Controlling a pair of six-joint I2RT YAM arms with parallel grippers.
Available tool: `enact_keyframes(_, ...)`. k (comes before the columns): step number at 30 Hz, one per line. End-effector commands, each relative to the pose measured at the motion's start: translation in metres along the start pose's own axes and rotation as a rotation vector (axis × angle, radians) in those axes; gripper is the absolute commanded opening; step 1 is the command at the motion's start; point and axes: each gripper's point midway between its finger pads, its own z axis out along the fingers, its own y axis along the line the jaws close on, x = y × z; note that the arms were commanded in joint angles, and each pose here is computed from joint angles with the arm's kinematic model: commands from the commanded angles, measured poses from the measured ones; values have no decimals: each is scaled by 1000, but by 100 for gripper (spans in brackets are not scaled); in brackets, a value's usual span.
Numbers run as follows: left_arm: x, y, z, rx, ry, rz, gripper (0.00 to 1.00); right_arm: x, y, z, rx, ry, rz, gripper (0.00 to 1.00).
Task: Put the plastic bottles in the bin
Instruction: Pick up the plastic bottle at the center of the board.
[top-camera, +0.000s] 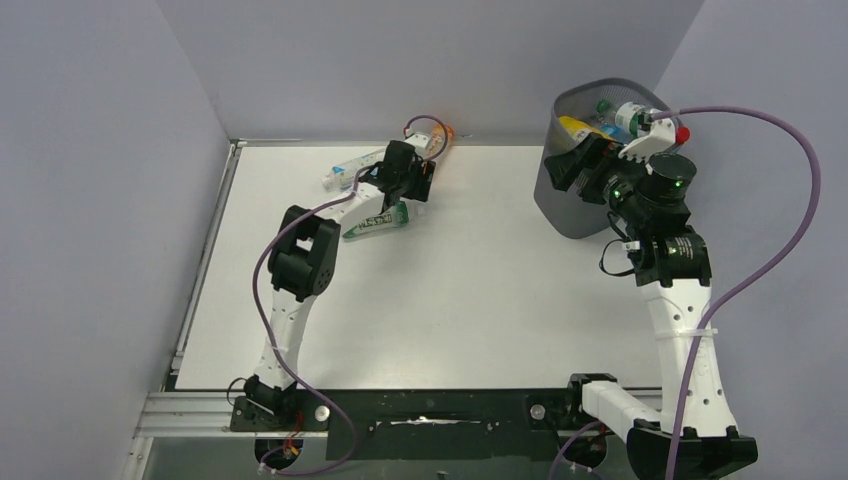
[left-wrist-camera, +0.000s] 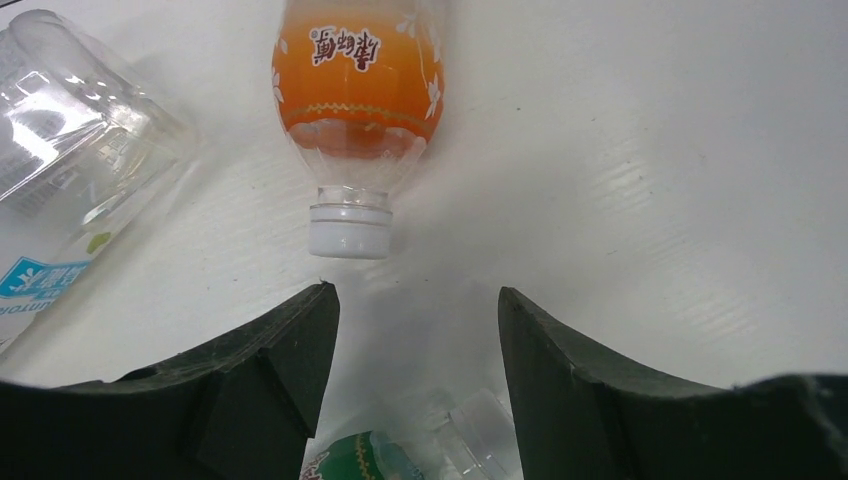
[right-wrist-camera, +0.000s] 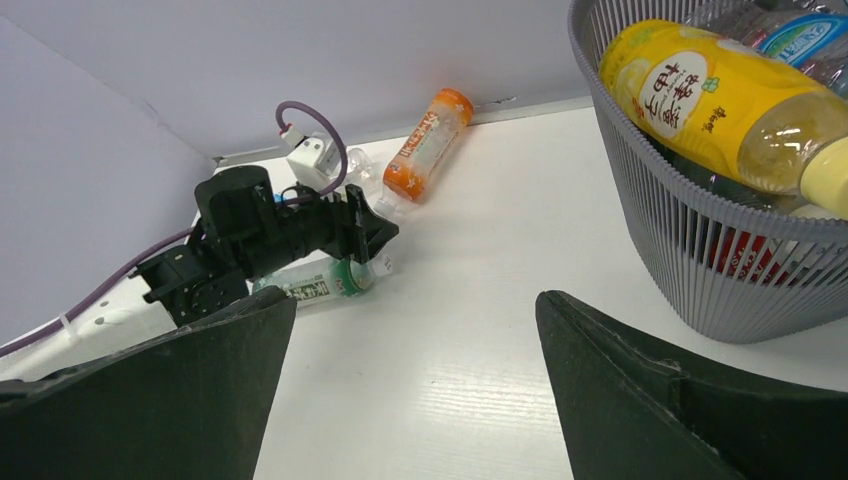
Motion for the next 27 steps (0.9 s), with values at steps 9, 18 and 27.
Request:
enact_keyframes(9,-34,22,1,-104,-106,52,63,11,6,-1,-51,19,-10,96)
enact_keyframes(18,-30,29,17,-131,-108,82,73,14,6,3,-57,29,-4,96)
enact_keyframes(27,-32,35,25,-117,-145,110,73,18,4,6,-57,41,-1,96)
